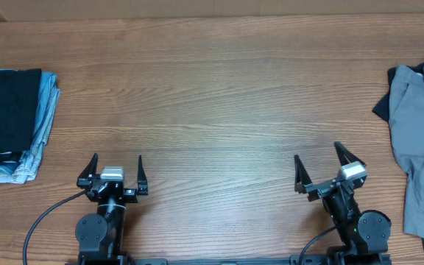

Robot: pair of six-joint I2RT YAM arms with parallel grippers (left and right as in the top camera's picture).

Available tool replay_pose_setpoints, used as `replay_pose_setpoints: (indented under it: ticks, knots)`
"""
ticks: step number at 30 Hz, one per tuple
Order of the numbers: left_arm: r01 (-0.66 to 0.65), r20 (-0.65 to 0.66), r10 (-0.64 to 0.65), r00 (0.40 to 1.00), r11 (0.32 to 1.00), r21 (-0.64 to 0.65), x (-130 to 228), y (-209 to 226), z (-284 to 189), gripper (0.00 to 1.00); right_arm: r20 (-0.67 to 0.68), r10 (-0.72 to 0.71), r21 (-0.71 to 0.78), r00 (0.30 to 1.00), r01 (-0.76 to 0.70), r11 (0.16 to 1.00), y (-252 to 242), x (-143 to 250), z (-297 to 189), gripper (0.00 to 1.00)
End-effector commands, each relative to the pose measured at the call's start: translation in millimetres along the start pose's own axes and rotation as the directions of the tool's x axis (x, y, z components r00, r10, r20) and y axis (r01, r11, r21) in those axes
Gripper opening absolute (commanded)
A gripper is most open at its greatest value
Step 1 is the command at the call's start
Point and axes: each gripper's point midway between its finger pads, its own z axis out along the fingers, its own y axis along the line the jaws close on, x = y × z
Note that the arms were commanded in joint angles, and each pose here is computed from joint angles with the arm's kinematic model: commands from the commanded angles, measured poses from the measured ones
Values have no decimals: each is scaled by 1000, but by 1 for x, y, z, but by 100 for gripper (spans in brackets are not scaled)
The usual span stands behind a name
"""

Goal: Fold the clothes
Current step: 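Reach the right gripper into the right pile and grasp the grey shorts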

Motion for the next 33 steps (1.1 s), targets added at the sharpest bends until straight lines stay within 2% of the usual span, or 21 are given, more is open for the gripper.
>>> replay_pose_setpoints:
  ticks: [1,3,6,10,11,14,17,19,21,24,27,31,33]
  knots:
    - [21,8,-21,1000,1000,-1,-1,0,0,100,20,110,-80,994,-108,991,14,-12,-2,100]
    - [21,8,-21,1000,1000,-1,-1,0,0,100,81,109,-85,991,-102,991,16,-43,-7,100]
    - [21,8,-21,1000,1000,-1,-1,0,0,100,189,85,-18,978,-83,996,8,-104,-23,100]
    - [21,8,-21,1000,1000,-1,-1,0,0,100,222,81,143,972,-115,983,-12,-172,-46,100]
    - [21,8,-21,1000,1000,-1,-1,0,0,100,219,81,225,972,-131,965,-24,-189,-52,100]
    - [21,8,-21,1000,1000,-1,-1,0,0,100,163,80,346,983,-133,929,-44,-220,-50,100]
    - [21,8,-21,1000,1000,-1,-1,0,0,100,-51,88,462,995,-55,885,-67,-235,-22,100]
    - [21,8,-21,1000,1000,-1,-1,0,0,100,-232,136,492,963,-5,871,-79,-236,11,100]
    - [21,8,-21,1000,1000,-1,-1,0,0,100,-353,175,509,919,32,860,-91,-234,41,100]
    - [21,8,-21,1000,1000,-1,-1,0,0,100,-488,279,618,827,102,779,-147,-221,74,100]
    - [21,8,-21,1000,1000,-1,-1,0,0,100,-524,397,704,754,120,700,-213,-192,90,100]
    - [21,8,-21,1000,1000,-1,-1,0,0,100,-511,576,799,638,104,593,-309,-113,84,100]
    - [21,8,-21,1000,1000,-1,-1,0,0,100,-485,614,830,623,105,549,-342,-91,78,100]
